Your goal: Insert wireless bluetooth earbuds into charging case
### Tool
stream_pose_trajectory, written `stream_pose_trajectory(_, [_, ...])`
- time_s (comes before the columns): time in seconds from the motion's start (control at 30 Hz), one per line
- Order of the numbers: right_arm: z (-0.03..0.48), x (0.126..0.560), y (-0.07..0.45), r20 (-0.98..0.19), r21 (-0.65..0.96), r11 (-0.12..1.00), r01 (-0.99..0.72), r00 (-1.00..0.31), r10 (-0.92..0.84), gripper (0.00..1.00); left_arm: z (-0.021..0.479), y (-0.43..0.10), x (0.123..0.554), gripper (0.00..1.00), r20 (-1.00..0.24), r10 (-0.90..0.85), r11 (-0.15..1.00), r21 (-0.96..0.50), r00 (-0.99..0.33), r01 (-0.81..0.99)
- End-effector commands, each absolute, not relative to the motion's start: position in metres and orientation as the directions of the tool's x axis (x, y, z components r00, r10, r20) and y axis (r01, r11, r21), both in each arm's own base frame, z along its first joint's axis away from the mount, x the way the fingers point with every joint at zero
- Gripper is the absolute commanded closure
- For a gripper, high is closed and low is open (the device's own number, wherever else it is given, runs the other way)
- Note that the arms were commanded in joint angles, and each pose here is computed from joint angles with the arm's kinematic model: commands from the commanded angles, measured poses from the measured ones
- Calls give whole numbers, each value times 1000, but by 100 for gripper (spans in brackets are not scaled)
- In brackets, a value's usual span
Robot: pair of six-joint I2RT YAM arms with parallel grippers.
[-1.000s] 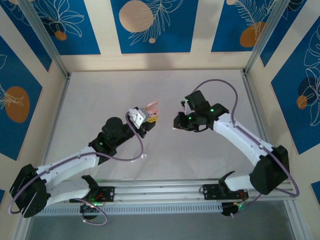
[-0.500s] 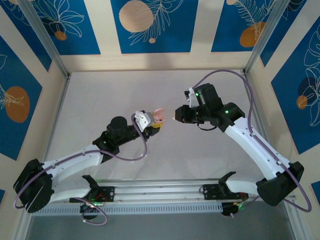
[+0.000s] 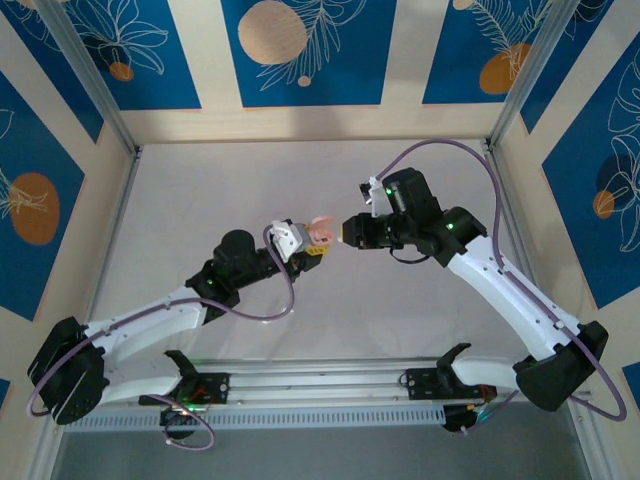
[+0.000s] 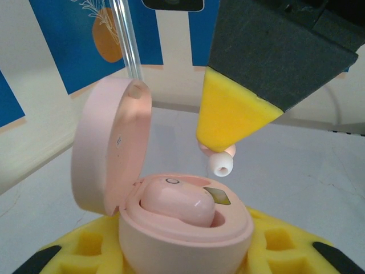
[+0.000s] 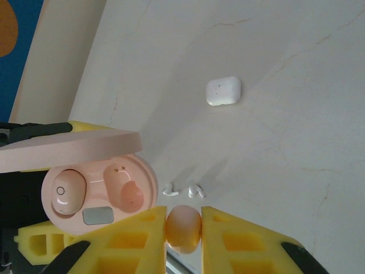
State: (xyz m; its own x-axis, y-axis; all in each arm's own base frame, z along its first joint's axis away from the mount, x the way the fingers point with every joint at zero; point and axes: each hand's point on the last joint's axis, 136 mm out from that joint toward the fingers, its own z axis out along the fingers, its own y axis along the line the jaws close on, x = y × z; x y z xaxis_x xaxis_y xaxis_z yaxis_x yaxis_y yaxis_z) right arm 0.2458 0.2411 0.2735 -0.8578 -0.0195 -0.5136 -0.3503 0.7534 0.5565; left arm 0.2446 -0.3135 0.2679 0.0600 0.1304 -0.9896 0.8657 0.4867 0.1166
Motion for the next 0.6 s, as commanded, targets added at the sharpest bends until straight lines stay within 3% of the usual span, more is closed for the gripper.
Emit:
stream_pose_trajectory(0.0, [299,245,250,-565,568,713,-412,-825,-26,79,284,-319,238,75,-991,103,456,127,90,881])
stream_pose_trajectory(0.57, [290,250,257,-553,559,722,-408,-832,-42,79,287,-322,235,75,-992,95,442,120,87,889])
